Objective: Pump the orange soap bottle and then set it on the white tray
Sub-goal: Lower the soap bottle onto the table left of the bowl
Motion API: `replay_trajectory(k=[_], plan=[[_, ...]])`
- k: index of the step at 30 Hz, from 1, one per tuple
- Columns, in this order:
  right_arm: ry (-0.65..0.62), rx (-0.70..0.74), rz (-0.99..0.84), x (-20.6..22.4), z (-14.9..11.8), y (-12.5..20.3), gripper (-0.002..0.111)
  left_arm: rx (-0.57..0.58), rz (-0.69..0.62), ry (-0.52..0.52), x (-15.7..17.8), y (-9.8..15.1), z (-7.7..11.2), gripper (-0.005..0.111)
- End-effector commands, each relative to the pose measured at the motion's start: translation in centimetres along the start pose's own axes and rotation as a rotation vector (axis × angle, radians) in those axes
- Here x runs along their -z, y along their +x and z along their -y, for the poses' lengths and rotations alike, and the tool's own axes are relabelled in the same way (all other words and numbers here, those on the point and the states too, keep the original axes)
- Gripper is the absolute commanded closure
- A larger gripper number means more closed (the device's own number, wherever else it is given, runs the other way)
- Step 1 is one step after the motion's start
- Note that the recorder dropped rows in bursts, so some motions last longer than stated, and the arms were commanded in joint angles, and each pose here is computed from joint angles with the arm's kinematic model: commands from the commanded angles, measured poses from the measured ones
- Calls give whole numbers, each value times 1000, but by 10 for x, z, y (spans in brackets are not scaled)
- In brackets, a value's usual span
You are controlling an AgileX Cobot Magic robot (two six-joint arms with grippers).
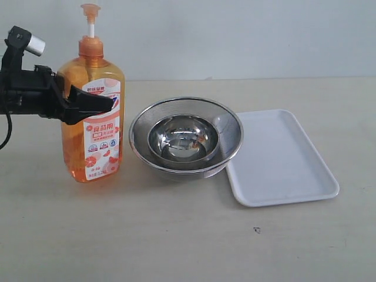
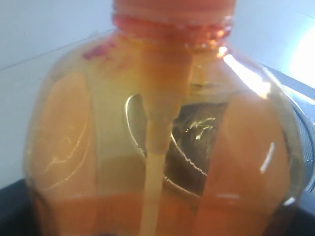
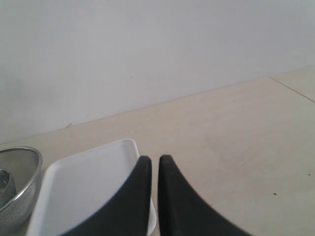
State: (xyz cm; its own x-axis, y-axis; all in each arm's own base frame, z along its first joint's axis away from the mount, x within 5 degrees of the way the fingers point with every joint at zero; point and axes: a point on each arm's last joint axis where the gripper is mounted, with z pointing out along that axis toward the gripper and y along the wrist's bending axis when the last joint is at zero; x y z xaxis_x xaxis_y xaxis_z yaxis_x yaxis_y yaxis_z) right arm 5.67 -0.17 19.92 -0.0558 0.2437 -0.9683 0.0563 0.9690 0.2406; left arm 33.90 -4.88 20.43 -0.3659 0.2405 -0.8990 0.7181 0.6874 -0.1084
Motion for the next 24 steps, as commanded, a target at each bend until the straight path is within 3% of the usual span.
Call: replay_trajectory(k=[1,11,18,23,24], plan=[[3,-2,12,0,0,-1,107,19,47,-3,5,-7,-2,102],[3,-2,10,0,0,-1,107,-24,-70,-62,4,-4,-11,102],[3,-2,10,0,0,-1,107,-2,8,-9,4,-9,-6,102],[3,-2,10,0,0,-1,107,-54,-138,-55,2,0,-8,102],[3,-2,10,0,0,-1,107,-19,-165,-82,3,0,-11,102]])
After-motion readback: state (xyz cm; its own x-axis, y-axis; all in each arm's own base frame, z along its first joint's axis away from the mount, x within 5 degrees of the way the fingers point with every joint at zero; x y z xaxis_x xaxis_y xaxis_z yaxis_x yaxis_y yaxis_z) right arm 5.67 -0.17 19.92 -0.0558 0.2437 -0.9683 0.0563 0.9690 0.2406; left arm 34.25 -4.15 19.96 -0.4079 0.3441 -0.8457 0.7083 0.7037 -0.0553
